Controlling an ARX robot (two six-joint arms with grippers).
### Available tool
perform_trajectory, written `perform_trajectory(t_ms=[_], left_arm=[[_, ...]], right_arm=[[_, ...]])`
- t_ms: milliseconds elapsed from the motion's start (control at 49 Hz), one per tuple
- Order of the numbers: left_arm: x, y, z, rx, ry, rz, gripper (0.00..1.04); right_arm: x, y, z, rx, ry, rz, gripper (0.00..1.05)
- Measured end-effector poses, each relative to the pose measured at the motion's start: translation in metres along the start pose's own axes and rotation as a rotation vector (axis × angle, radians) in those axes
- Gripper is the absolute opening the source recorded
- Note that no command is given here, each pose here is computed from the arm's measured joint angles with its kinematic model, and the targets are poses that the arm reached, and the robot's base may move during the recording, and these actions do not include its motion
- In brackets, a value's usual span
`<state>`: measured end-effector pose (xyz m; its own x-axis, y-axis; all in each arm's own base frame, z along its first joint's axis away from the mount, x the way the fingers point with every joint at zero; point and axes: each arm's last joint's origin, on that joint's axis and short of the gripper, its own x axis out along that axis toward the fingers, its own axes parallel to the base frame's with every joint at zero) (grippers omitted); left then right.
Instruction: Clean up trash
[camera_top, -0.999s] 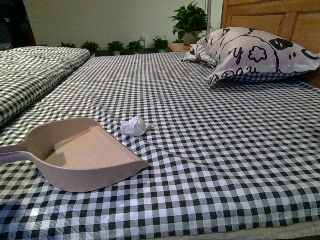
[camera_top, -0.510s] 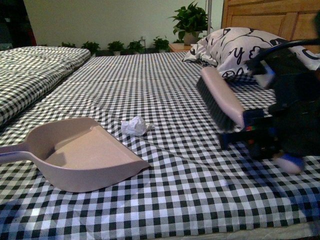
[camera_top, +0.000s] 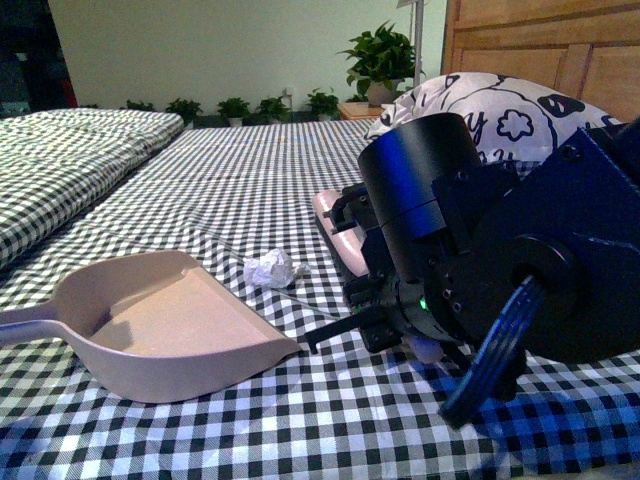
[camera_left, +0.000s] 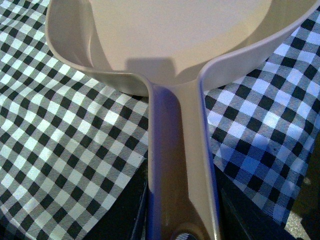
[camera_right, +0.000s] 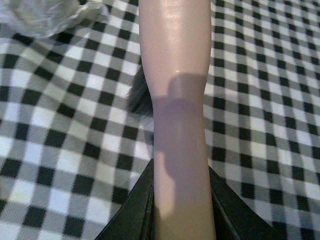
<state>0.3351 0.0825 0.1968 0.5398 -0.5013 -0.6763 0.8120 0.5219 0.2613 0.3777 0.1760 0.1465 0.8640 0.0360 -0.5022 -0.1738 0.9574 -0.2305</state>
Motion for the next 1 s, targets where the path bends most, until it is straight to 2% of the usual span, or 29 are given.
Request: perform_trajectory(t_ms=[245,408,653,734,877,999], left_arm=[[0.0,0.0,0.0,0.0,0.0,0.0,0.29],[0.0,0.0,0.0,0.0,0.0,0.0,0.29],[0.0,0.0,0.0,0.0,0.0,0.0,0.29],[0.0,0.0,0.0,0.0,0.0,0.0,0.29],[0.0,0.0,0.0,0.0,0.0,0.0,0.29],[0.0,0.0,0.0,0.0,0.0,0.0,0.29]], right_arm=[[0.016,-0.018,0.008,-0.105,0.001,-0.153,0.21],[0.022,-0.018,0.01,-0.232,0.073,-0.14,0.21],[0.014,0.006,0.02,-0.362,0.094,0.033,0.21],[0.01,0.01,0.024,-0.37,0.093,0.084,0.21],[-0.01,0.011,0.037,-0.371,0.081,0.241,0.21],[-0.035,0.004,0.064,-0.322,0.018,0.371,0.21]])
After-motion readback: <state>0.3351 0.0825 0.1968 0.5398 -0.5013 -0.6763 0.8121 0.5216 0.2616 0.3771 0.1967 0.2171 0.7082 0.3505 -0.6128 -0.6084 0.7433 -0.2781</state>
